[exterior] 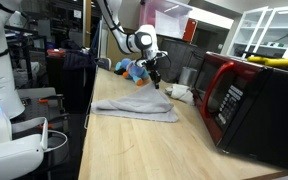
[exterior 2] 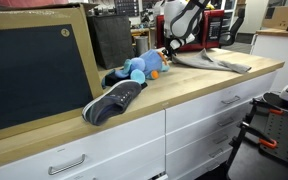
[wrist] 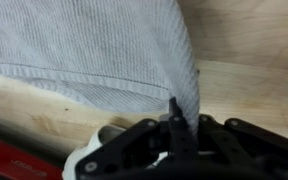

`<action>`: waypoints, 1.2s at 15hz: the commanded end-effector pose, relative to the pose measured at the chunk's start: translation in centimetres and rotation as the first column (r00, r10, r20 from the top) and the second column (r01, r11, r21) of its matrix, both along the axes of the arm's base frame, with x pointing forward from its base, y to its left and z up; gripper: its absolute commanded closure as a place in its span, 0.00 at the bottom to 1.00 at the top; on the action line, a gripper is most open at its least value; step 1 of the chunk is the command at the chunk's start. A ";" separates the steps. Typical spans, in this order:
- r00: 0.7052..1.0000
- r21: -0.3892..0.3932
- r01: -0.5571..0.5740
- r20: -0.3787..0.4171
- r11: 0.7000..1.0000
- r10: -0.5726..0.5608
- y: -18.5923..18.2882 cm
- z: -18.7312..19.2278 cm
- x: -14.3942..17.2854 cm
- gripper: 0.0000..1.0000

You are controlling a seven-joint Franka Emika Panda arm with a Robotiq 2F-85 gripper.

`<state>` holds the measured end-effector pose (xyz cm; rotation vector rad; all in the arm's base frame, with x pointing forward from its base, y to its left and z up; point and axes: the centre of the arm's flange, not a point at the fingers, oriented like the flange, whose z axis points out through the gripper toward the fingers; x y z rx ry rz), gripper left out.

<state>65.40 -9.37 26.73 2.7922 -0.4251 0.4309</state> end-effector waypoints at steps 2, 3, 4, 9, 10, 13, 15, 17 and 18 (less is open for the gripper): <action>0.996 0.053 0.038 0.074 0.998 -0.042 4.5 2.7 -1.9 0.99; 0.995 0.067 0.047 0.085 0.997 -0.052 5.2 3.2 -2.0 0.99; 0.993 0.081 0.058 0.095 0.995 -0.066 5.8 3.7 -2.0 0.99; 0.986 0.126 0.085 0.133 0.988 -0.102 6.6 5.1 -3.6 0.99; 0.984 0.126 0.087 0.145 0.988 -0.105 5.9 5.2 -4.3 0.99; 0.976 0.127 0.082 0.191 0.988 -0.106 3.7 5.2 -6.7 0.99; 0.972 0.125 0.078 0.212 0.989 -0.103 2.3 4.8 -8.5 0.99; 0.969 0.111 0.074 0.227 0.991 -0.097 0.9 4.4 -10.2 0.99; 0.969 0.106 0.069 0.230 0.992 -0.092 0.4 4.2 -11.1 0.99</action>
